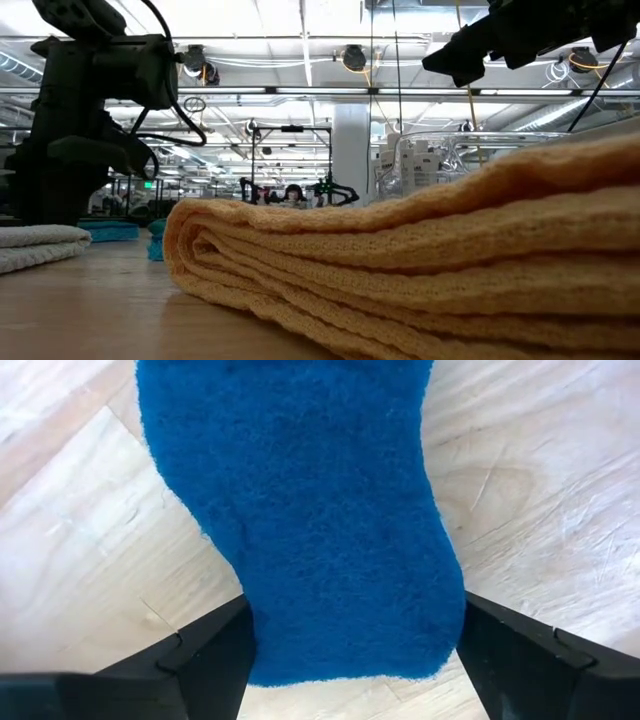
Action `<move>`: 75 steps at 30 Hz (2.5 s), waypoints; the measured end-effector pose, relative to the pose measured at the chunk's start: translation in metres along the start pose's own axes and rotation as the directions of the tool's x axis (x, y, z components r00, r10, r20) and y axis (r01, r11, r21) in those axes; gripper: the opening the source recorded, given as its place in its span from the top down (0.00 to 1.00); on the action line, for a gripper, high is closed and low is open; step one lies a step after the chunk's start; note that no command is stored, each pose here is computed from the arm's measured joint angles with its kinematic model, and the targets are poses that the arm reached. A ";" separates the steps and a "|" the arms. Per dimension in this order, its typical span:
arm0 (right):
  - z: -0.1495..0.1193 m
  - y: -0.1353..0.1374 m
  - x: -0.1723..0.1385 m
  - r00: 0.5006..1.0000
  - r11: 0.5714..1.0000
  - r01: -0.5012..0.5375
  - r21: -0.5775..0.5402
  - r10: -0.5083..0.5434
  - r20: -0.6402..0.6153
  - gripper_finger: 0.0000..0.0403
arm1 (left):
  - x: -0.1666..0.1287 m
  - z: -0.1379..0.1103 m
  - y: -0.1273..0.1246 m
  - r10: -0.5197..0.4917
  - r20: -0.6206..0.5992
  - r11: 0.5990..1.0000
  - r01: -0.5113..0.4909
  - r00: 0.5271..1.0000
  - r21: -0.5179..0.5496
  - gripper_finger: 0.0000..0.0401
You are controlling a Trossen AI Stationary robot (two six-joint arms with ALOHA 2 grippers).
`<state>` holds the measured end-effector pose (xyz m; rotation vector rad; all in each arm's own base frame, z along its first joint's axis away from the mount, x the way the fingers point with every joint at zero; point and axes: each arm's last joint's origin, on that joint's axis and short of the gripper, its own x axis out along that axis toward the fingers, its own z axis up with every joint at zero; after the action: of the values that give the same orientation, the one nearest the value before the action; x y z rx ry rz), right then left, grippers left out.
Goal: Pick & Place Kitchen Items
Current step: Put the blue sponge into the gray bin
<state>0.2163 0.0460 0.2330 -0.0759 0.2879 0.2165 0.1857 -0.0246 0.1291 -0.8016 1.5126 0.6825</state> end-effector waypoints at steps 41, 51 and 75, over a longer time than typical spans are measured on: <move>0.000 0.000 0.000 1.000 1.000 0.001 0.000 -0.001 0.001 0.44 | 0.000 0.002 -0.001 0.018 0.061 1.000 -0.019 0.998 0.013 0.38; 0.011 -0.006 -0.017 0.989 0.989 0.138 -0.058 -0.134 0.064 0.44 | 0.000 0.002 -0.001 0.019 0.064 1.000 -0.020 0.998 0.015 0.38; 0.019 -0.038 -0.033 0.947 0.949 0.277 0.150 -0.296 0.126 0.44 | 0.000 0.008 -0.004 0.023 0.202 0.990 -0.051 0.979 0.133 0.38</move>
<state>0.1989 0.0046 0.2619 0.0281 0.1404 -0.0870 0.1937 -0.0207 0.1288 -0.5839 1.3779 0.6582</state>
